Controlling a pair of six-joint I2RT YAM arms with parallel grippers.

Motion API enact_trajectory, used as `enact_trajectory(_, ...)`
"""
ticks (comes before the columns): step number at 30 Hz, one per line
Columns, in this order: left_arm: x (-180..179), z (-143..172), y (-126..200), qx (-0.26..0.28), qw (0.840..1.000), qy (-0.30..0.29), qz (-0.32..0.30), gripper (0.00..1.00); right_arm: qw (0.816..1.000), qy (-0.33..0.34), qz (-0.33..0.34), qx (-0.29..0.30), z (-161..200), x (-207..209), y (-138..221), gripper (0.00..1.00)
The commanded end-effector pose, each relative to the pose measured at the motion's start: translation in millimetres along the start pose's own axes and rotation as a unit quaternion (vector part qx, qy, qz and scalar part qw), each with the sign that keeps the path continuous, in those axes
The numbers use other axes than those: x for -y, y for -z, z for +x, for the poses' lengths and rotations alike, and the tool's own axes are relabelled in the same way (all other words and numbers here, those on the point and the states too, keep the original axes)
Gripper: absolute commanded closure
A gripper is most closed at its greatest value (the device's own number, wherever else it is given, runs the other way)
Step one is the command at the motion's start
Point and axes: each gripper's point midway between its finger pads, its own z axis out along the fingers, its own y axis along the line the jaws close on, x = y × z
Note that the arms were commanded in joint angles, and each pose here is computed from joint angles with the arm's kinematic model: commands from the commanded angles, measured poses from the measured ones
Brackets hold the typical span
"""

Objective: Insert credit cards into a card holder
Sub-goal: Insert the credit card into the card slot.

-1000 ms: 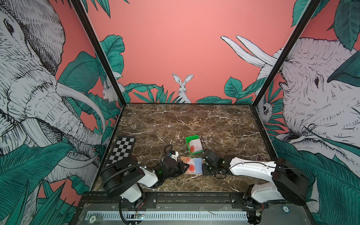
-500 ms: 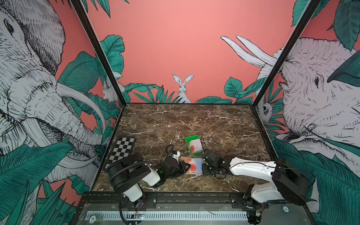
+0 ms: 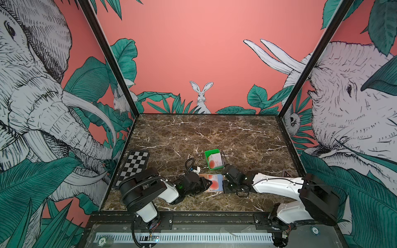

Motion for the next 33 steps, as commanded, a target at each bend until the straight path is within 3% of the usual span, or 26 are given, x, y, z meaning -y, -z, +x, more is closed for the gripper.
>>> enact_trajectory(1, -34.7, 10.5, 5.9, -0.019, 0.997, 0.0, -0.077, 0.81, 0.998, 0.003, 0.051, -0.023, 15.5, 22.2, -13.1, 0.93)
enact_trajectory(11, -40.9, 11.4, 12.2, -0.029, 0.992, -0.014, -0.12, 0.71, 0.998, 0.004, 0.051, -0.025, 15.1, 21.6, -14.3, 0.93)
enact_trajectory(20, -48.3, 7.9, 18.0, -0.032, 0.984, -0.039, -0.172, 0.71, 0.998, 0.003, 0.054, -0.025, 14.8, 22.0, -15.0, 0.93)
enact_trajectory(33, -31.9, 10.6, 5.9, -0.061, 0.982, -0.071, -0.166, 0.65, 0.998, 0.002, 0.053, -0.028, 15.4, 21.3, -18.8, 0.93)
